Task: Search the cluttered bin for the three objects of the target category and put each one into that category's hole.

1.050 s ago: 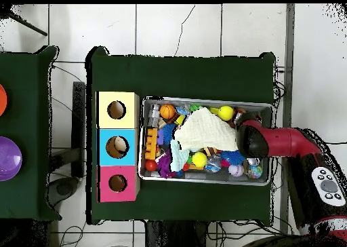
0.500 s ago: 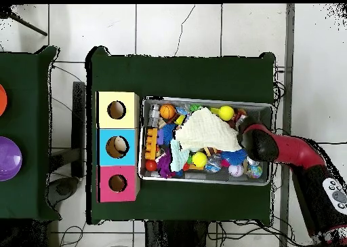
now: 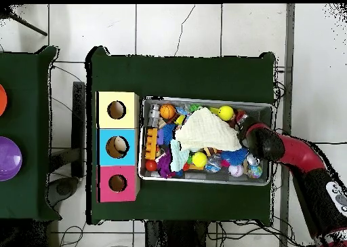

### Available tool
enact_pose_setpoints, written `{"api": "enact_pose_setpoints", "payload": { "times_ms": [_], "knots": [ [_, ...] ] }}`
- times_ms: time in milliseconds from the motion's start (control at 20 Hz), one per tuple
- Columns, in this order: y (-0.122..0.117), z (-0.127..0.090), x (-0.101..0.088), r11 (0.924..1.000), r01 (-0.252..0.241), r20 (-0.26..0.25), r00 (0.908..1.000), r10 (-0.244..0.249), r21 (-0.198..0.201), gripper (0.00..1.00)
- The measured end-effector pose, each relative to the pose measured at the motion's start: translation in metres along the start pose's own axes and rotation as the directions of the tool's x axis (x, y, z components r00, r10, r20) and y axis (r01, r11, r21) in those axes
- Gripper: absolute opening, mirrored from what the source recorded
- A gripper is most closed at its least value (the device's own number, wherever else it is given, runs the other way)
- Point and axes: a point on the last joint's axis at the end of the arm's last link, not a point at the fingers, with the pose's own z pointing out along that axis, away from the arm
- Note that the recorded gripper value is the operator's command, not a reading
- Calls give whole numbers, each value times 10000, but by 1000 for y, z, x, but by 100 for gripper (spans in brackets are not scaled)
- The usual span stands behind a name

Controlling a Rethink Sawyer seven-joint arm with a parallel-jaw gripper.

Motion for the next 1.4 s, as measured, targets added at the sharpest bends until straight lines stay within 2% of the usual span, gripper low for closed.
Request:
{"api": "enact_pose_setpoints", "payload": {
  "times_ms": [450,650,750,850,900,950,1050,1150,1200,1250,1300,1350,1400],
  "knots": [
    [24,4,6,9992,387,-97,9992,-388,-66,0],
    [29,2,8,9963,847,-77,9964,-846,167,0],
    [32,1,10,9930,1129,-86,9936,-1127,335,0],
    [38,-2,14,9829,1710,-127,9853,-1705,682,0],
    [41,-3,17,9755,2021,-166,9794,-2014,873,0],
    [47,-6,21,9589,2577,-231,9662,-2568,1191,0],
    [62,-16,29,9049,3806,-405,9240,-3801,1906,0],
    [73,-24,33,8625,4498,-529,8912,-4506,2319,0],
    [80,-28,36,8361,4863,-600,8706,-4883,2539,0],
    [96,-42,42,7644,5656,-797,8165,-5718,3094,0],
    [102,-47,44,7328,5943,-886,7928,-6030,3314,0],
    [105,-50,45,7171,6074,-928,7812,-6174,3418,0],
    [112,-57,48,6776,6369,-1034,7522,-6508,3678,0]
  ]
}}
